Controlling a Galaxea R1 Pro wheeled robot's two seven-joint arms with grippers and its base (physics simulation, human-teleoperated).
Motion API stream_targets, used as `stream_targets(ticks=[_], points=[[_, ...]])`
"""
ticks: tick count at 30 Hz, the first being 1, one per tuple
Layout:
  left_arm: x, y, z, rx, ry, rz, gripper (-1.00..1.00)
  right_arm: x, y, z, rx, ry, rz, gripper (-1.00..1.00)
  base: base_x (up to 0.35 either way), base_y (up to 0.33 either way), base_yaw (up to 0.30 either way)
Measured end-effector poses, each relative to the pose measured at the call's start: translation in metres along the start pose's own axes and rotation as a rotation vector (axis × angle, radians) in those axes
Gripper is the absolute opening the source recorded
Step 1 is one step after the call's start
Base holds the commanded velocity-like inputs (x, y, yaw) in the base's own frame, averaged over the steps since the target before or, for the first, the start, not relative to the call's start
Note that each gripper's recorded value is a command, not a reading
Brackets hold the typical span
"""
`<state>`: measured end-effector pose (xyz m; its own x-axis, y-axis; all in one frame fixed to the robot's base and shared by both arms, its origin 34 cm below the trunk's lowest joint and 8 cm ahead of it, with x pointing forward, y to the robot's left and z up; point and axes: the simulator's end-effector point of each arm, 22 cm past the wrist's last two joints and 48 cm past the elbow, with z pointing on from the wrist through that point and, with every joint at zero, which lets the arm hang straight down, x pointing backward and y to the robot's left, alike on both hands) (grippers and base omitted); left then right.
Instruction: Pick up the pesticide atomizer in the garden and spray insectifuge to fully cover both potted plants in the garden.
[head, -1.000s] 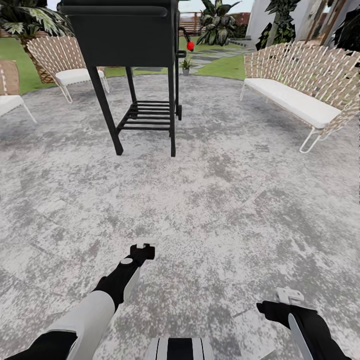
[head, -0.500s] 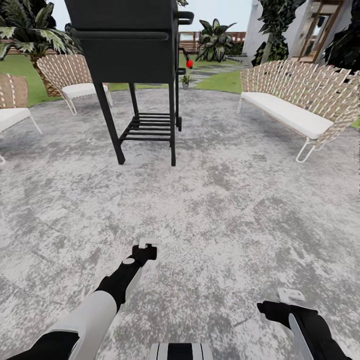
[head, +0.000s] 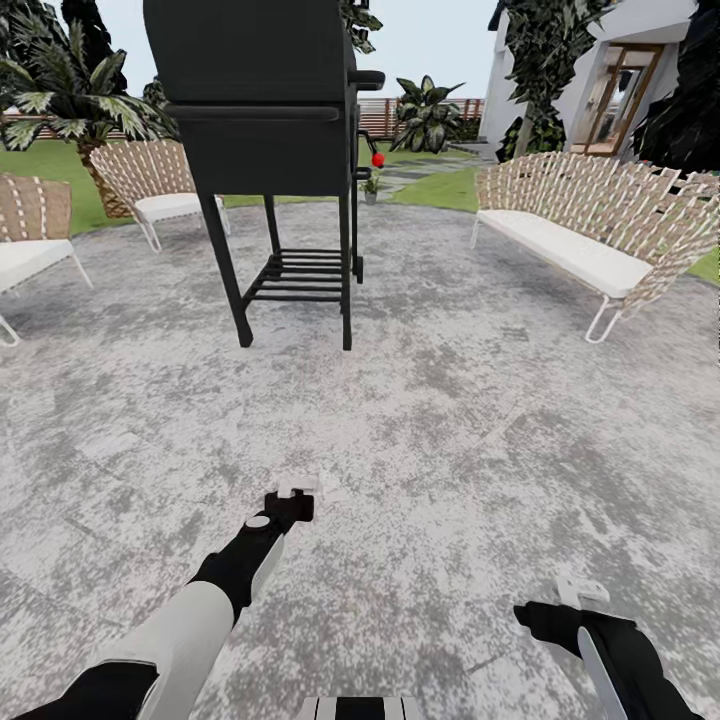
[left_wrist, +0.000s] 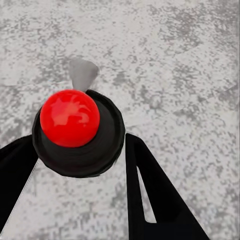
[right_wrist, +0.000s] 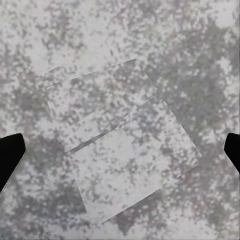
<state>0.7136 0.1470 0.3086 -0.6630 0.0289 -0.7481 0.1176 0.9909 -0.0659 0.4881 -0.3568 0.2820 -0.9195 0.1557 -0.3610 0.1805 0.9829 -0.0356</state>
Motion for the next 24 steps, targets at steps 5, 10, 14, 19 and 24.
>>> stream_targets(ticks=[5, 10, 14, 19, 24], points=[[-0.012, 0.002, -0.006, -0.003, -0.02, -0.001, -1.0, -0.029, 0.002, -0.008, -0.007, -0.117, 0.003, 1.0, 0.0, 0.0, 0.0], [-0.022, -0.003, -0.012, 0.011, -0.034, 0.002, -1.0, -0.05, 0.003, -0.018, -0.01, -0.205, 0.006, 1.0, 0.0, 0.0, 0.0], [-0.031, -0.003, -0.017, 0.014, -0.048, 0.003, -1.0, -0.057, 0.003, -0.024, -0.013, -0.226, 0.009, 1.0, 0.0, 0.0, 0.0], [-0.04, -0.004, -0.024, 0.019, -0.053, 0.006, -1.0, -0.064, 0.003, -0.033, -0.014, -0.248, 0.009, 1.0, 0.0, 0.0, 0.0], [-0.051, -0.005, -0.031, 0.02, -0.067, 0.01, -1.0, -0.07, 0.004, -0.04, -0.018, -0.263, 0.011, 1.0, 0.0, 0.0, 0.0]])
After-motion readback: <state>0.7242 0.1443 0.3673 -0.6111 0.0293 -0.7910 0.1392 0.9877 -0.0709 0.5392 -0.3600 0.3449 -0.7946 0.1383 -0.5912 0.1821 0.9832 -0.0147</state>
